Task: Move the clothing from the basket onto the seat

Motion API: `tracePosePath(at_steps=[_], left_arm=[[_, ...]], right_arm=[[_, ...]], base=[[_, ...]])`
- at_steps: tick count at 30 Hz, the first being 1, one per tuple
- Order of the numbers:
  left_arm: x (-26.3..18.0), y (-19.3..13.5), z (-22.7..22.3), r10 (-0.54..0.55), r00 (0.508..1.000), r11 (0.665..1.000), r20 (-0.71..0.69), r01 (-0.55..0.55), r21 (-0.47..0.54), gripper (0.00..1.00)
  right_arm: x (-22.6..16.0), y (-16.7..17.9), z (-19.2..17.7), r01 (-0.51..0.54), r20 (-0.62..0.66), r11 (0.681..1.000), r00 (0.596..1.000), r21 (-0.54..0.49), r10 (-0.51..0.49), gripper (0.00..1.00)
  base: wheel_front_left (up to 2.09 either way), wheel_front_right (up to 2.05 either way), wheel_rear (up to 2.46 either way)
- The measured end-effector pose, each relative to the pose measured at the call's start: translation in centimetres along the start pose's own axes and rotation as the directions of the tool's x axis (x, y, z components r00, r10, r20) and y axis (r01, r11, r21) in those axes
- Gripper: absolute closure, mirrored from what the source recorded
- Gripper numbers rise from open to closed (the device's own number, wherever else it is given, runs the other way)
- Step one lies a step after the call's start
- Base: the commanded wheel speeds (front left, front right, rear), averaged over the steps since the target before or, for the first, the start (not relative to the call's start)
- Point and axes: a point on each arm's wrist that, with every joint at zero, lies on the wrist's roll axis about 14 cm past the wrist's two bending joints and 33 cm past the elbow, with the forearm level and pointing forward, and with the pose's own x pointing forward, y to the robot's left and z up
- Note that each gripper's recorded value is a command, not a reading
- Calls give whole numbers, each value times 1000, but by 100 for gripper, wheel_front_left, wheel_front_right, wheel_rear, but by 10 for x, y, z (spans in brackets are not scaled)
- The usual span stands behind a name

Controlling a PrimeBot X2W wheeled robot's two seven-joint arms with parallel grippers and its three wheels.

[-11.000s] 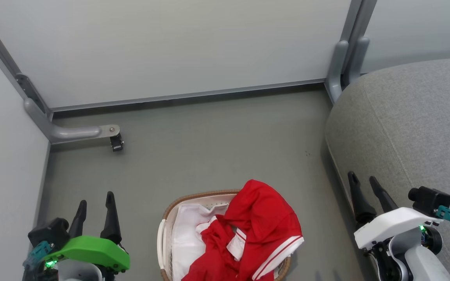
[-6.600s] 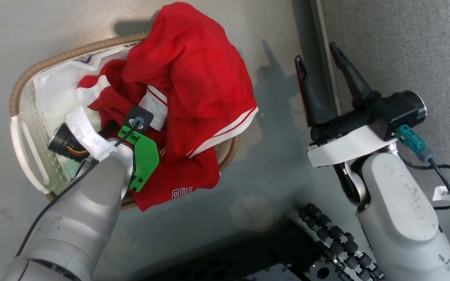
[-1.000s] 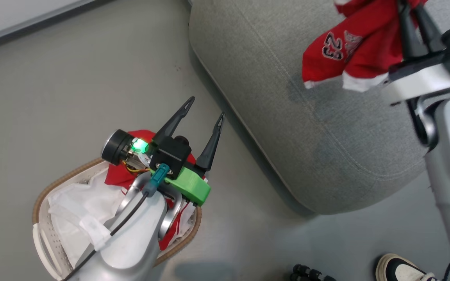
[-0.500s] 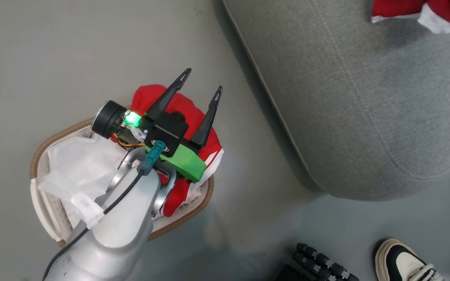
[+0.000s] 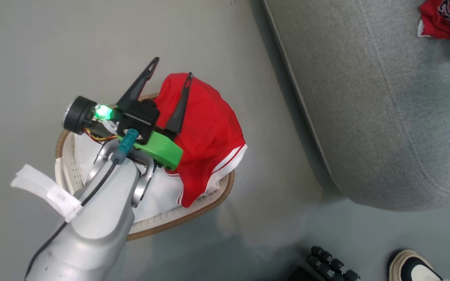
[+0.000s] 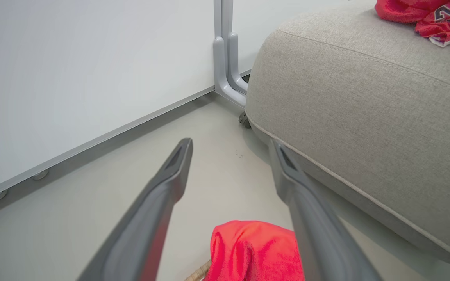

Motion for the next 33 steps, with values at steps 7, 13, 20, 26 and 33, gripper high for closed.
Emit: tracePosePath(at_steps=[7, 13, 20, 26, 33], left_arm=[[-20, 24, 27, 123, 991, 992, 51, -124, 4, 0], [-50, 47, 45, 244, 967, 969, 76, -246, 13, 0], [-102, 77, 51, 408, 911, 912, 66, -409, 12, 0], [-150, 93, 57, 530, 846, 847, 65, -531, 8, 0], [-203, 95, 64, 631, 772, 773, 72, -634, 15, 0]], right_arm=[[-20, 30, 24, -77, 85, 994, 994, 72, 71, 0], [-32, 60, 49, -156, 162, 979, 978, 132, 134, 0], [-49, 111, 63, -291, 206, 941, 945, 175, 254, 0], [-71, 142, 77, -363, 246, 901, 920, 239, 306, 0], [-103, 167, 78, -429, 251, 859, 896, 278, 367, 0]], base=[[0, 0, 0], [0, 0, 0], [0, 0, 0], [0, 0, 0], [0, 0, 0]])
